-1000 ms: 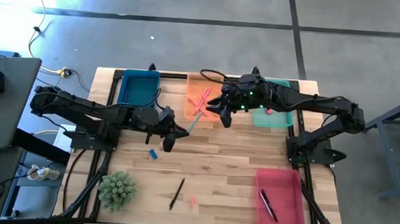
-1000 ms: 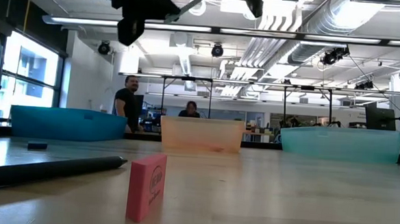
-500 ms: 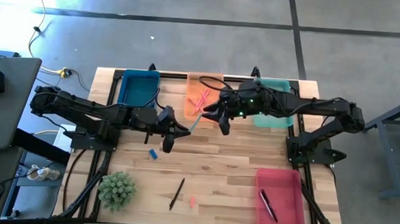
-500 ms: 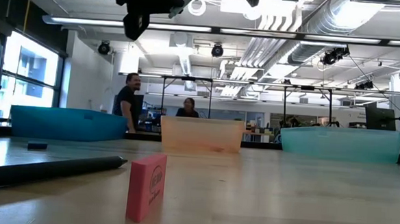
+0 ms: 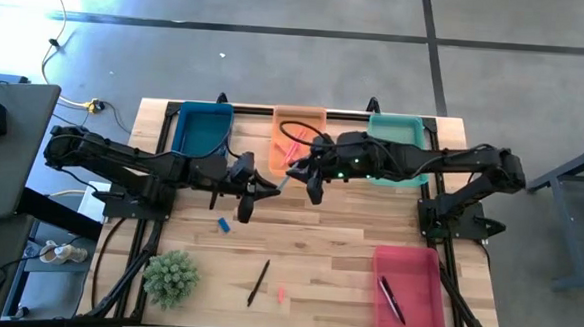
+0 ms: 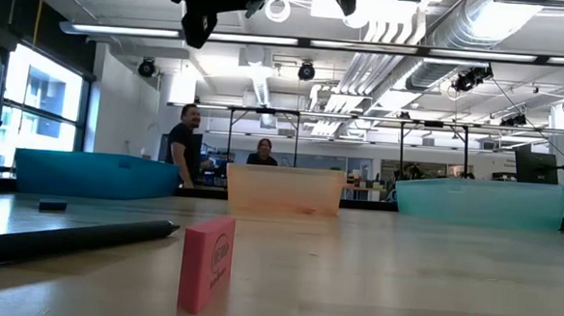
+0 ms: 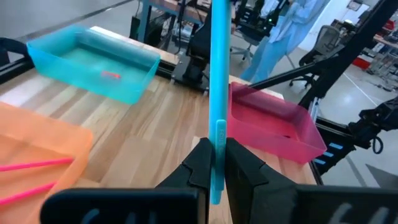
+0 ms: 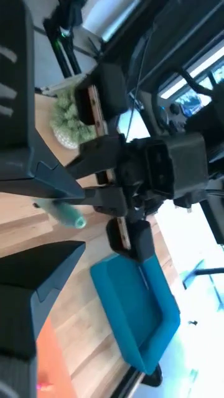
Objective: Sort crayons/erasers/pens/pencils in bins
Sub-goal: Put the blue pen into the pink bin
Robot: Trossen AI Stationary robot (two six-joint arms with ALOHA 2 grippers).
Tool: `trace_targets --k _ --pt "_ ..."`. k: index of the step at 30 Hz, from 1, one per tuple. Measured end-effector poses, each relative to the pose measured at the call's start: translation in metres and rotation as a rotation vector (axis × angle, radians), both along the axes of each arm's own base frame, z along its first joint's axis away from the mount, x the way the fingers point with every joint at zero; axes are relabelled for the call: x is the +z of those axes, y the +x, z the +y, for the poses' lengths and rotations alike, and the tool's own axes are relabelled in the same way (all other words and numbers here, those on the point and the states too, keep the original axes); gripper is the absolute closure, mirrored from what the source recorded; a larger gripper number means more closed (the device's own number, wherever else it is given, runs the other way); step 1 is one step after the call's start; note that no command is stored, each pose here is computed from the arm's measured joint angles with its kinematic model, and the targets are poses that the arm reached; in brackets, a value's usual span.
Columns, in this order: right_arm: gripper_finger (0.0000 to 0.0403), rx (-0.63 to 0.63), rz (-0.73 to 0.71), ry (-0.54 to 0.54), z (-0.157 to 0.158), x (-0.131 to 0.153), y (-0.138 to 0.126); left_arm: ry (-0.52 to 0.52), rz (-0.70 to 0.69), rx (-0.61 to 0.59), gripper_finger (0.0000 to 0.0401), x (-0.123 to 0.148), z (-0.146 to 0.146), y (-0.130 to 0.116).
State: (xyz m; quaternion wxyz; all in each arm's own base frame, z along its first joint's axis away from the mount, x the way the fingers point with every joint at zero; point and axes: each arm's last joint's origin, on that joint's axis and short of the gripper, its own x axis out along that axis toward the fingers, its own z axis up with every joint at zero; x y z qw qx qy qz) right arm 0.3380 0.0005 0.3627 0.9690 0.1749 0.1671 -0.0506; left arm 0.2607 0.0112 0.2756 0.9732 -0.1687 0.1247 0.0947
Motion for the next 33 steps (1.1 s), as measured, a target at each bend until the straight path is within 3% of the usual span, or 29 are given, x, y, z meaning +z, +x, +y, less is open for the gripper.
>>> trace_targets --k 11,22,33 --pt "0.0391 -0.013 -0.003 0.013 0.002 -0.003 0.004 0.015 0.015 0.002 0.0389 -0.001 0.008 -0.001" --pt "0.0394 -0.04 0.021 0.031 0.002 -0.005 0.003 0.03 0.02 0.004 0.0363 -0.001 0.009 -0.001" --pt "0.0393 -0.089 0.15 0.05 0.001 -0.017 -0.002 0.09 0.093 0.015 0.0267 -0.007 0.009 -0.002"
